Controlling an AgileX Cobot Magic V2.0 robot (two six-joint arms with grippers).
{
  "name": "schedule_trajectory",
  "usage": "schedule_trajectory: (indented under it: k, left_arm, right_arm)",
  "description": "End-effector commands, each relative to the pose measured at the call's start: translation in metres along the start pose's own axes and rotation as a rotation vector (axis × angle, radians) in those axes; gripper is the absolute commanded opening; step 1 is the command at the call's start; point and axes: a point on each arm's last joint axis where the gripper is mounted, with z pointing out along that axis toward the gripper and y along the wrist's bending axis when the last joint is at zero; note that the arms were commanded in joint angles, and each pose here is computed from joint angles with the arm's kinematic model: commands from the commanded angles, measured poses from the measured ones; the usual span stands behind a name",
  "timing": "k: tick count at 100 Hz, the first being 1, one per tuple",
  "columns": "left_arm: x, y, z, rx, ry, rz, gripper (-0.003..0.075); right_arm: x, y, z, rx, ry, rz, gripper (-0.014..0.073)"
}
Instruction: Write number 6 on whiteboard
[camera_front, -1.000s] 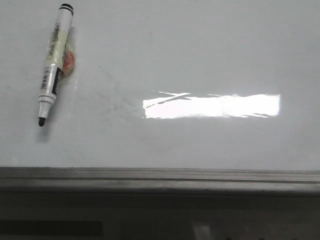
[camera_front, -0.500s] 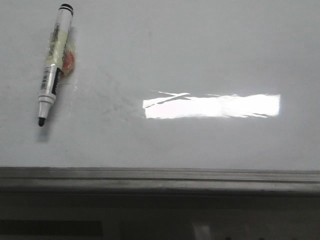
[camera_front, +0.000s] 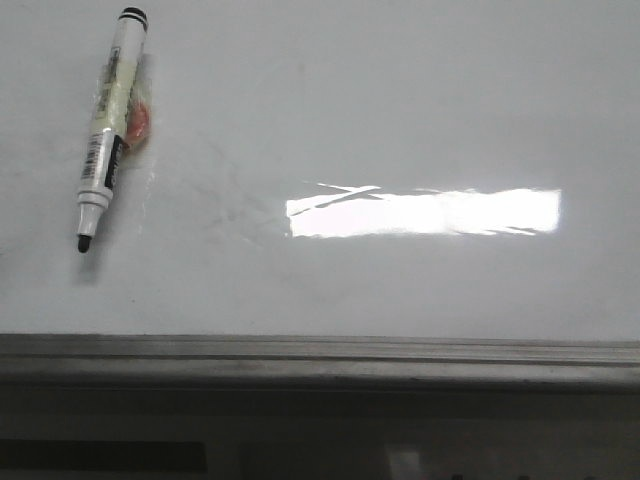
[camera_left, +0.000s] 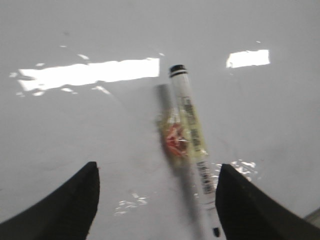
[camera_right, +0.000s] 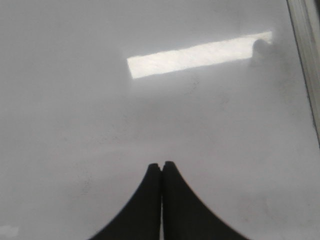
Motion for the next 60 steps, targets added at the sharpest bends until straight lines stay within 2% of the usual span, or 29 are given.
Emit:
schedule_trajectory:
  k: [1,24,46,53,60]
  left_arm:
    - [-0.012,-0.012,0.014,0.057,-0.086,0.019,0.0459]
    - [0.007,-0.035,0.044,0.142,-0.014,0.030,0.0447]
    - [0.018,-0.035,0.062,0.071,0.007,-0.025,0.0434]
    - [0.022,-0.033,0.065,0.045,0.027,-0.046,0.0388]
    - [0.025,-0.031,0.068,0.023,0.044,-0.066,0.0286]
  right_arm:
    - [-0.017,0.002,-0.002,-0.004,-0.095,0.005,-0.0064]
    - [-0.017,0.002,-0.002,-0.004,-0.095,0.005,-0.0064]
    - [-0.017,0.002,-0.002,-0.004,-0.095,0.005,-0.0064]
    - [-0.017,0.002,-0.002,-0.004,-0.095,0.005,-0.0064]
    - [-0.017,0.002,-0.002,-0.004,-0.095,0.005,-0.0064]
